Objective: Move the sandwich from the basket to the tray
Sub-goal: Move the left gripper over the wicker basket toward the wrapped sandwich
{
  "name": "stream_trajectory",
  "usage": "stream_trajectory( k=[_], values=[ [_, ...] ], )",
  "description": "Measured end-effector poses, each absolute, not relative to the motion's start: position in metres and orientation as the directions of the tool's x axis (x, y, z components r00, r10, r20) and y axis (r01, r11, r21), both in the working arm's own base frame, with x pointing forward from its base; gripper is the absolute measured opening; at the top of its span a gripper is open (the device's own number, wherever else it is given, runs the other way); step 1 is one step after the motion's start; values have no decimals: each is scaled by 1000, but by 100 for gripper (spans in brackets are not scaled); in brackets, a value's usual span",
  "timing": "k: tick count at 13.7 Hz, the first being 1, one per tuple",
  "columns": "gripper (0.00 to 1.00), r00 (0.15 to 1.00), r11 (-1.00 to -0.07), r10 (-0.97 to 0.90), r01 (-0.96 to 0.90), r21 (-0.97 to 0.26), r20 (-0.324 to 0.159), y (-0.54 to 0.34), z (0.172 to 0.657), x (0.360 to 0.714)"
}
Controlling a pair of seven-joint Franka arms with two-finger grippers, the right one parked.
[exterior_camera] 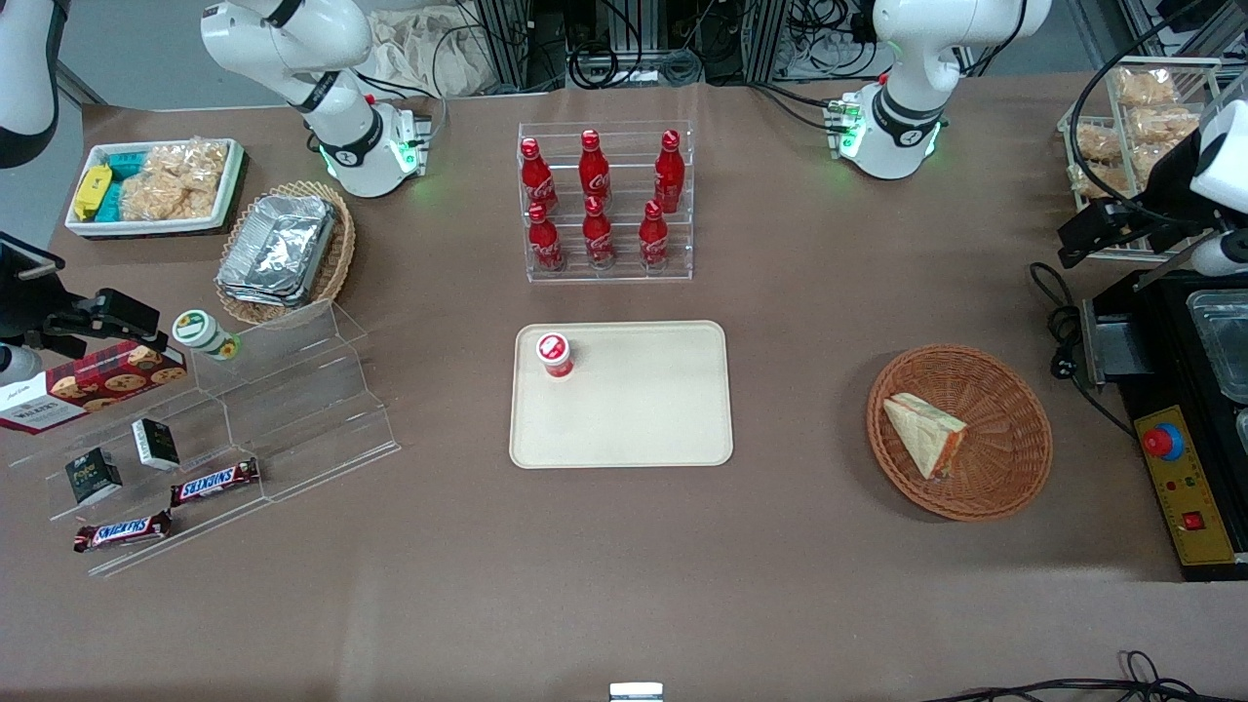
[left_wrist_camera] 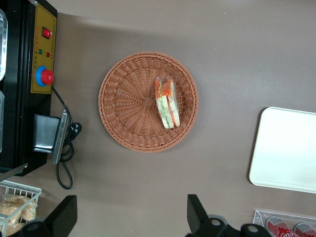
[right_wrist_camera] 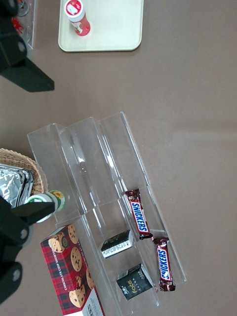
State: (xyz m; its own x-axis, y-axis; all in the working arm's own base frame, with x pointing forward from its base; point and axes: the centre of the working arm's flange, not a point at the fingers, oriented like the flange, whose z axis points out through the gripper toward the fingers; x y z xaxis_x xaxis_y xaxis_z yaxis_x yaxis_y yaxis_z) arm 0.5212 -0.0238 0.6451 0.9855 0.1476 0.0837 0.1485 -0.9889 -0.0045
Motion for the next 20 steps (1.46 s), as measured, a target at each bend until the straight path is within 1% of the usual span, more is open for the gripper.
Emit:
stream_trajectory(
  k=[7, 10, 12, 14, 18, 20],
  values=[
    [100, 985, -988, 155, 156, -4, 81, -19, 644, 522],
    [100, 986, -988, 158, 157, 8, 54, -21, 624, 535],
    [100, 987, -987, 160, 160, 16, 22, -22, 597, 552],
    [100, 985, -985, 174, 174, 20, 2, -23, 563, 573],
    [100, 971, -970, 237, 237, 53, -11, -23, 491, 609],
    [100, 965, -962, 262, 263, 71, -22, -20, 457, 618]
  ],
)
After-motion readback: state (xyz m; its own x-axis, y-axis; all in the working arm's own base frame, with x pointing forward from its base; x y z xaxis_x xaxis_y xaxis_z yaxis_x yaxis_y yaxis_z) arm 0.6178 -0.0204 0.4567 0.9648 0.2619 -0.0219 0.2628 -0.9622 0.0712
